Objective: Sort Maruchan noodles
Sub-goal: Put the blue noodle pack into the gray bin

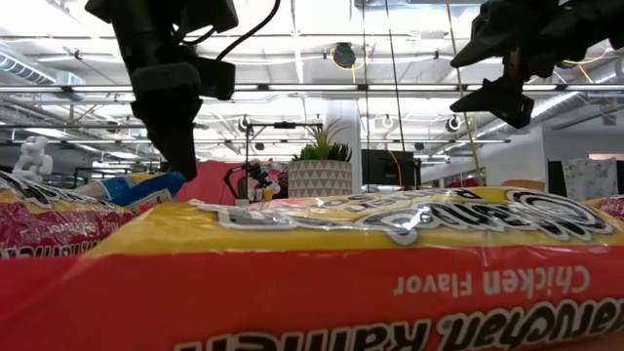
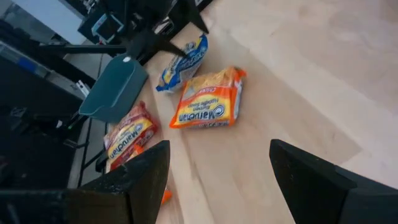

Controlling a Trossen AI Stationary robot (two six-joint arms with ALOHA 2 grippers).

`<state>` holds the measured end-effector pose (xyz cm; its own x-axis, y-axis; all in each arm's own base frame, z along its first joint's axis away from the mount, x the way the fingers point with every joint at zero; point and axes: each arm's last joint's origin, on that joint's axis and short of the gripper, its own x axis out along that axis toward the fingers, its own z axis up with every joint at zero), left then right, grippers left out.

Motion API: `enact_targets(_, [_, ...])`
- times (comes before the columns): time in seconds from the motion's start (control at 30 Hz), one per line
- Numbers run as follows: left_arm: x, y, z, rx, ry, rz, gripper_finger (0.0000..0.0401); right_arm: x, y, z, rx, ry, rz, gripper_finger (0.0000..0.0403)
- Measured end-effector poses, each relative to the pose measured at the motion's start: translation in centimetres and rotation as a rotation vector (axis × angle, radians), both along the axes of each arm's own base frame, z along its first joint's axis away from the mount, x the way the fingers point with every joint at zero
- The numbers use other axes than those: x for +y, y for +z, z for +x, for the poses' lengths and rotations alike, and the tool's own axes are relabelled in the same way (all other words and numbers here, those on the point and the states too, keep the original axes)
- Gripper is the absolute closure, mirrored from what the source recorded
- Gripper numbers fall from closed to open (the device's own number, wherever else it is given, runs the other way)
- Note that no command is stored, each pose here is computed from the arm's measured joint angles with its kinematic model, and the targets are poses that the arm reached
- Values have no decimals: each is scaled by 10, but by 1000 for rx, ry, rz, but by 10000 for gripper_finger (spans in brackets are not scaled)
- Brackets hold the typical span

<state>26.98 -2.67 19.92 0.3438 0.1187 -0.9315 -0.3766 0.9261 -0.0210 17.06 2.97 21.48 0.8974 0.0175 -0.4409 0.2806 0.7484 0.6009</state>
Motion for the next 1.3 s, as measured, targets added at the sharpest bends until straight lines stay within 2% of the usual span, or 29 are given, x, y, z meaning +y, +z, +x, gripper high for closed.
enact_targets(0.17, [-3,16,-6,-59,-123,36,103,11,-7,3,42,39,-13,135])
enact_targets(0.4, [-6,54,-28,-354,-252,72,103,17,-16,7,92,54,-8,135])
enact_targets(0.53, [-5,47,-49,-472,-340,26,103,19,-16,10,77,65,-13,135])
enact_targets(0.63, [-1,34,-66,-496,-365,4,103,19,-15,11,65,74,-31,135])
enact_targets(0.83, [7,7,-85,-474,-331,29,103,20,-12,13,27,96,-61,135])
enact_targets(0.97, [17,-6,-90,-396,-270,220,103,20,-11,13,16,105,-74,135])
enact_targets(1.03, [20,-7,-92,-361,-245,279,103,19,-10,13,11,107,-78,135])
enact_targets(1.13, [22,-7,-92,-374,-165,246,103,19,-9,13,8,126,-69,135])
enact_targets(1.3, [27,-7,-91,-411,-70,101,103,19,-10,13,11,145,-58,135])
